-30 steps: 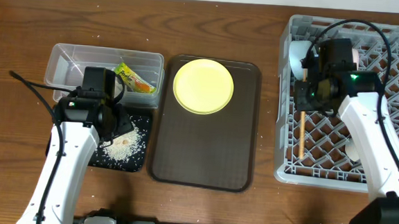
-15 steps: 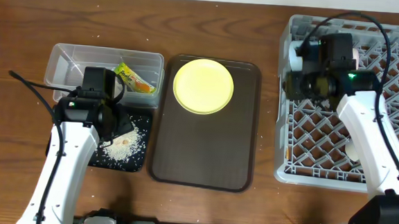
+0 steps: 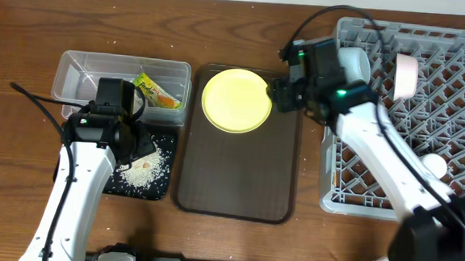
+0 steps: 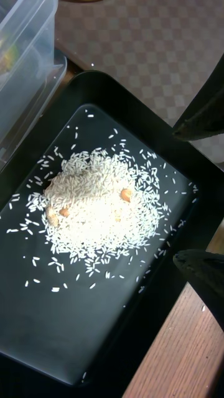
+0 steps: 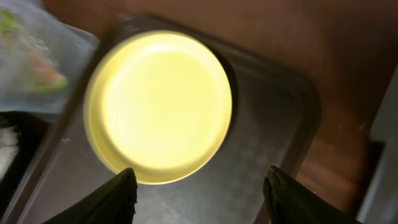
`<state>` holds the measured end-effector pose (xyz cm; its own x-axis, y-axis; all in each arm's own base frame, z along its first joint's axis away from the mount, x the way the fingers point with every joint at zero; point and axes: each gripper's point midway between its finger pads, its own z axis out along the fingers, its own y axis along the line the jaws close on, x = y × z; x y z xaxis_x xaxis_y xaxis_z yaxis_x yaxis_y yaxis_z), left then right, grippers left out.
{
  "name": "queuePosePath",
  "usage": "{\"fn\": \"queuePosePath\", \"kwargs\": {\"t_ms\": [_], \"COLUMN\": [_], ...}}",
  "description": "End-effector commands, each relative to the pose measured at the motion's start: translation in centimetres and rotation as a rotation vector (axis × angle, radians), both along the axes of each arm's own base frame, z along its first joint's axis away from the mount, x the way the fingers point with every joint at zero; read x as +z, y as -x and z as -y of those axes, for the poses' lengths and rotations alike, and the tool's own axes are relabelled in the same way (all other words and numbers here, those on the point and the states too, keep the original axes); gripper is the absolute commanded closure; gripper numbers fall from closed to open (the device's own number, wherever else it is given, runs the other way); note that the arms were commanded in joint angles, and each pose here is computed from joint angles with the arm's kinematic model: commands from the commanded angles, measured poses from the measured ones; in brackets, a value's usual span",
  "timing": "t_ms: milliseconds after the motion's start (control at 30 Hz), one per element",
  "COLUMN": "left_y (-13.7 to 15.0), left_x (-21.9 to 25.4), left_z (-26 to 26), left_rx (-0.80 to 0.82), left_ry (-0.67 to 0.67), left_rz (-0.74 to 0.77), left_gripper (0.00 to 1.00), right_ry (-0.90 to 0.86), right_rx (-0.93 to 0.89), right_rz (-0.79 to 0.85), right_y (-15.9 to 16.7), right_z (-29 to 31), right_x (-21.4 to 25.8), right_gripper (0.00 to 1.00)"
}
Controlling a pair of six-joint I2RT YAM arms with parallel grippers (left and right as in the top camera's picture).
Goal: Sort waste into correct bins and load items into the dishwasher rack
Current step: 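Reach the right gripper to the yellow plate and grip its edge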
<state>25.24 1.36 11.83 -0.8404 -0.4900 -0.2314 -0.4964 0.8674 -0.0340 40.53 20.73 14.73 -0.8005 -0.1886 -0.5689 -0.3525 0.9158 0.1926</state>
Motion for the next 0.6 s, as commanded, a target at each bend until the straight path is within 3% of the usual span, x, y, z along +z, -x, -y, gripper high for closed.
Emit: {"fn": "queuePosePath", "kwargs": {"t_ms": [0,233,567], "left_y": [-0.1,-0.1,-0.1], "left_x": [0.4,0.4,0.4], "left_z": [-0.2,-0.2,-0.2], "left_rx": [0.019,0.019,0.019], "left_ry": [-0.001,-0.001,-0.001], "left_rz": [0.011,0.011,0.010], "left_gripper": [0.41,0.40,0.41], "right_ry": [0.050,0.019,0.013], "right_rx": [-0.174,-0.276,-0.279], "right_rz": [-0.076,-0.216,-0.258], "right_y": [-1.1,-1.4,-1.3], "right_z": [0.6,-0.2,-0.7], "right_x": [-4.2,-10.6,-13.0], "right_gripper": [0.36,0.41,0.53]}}
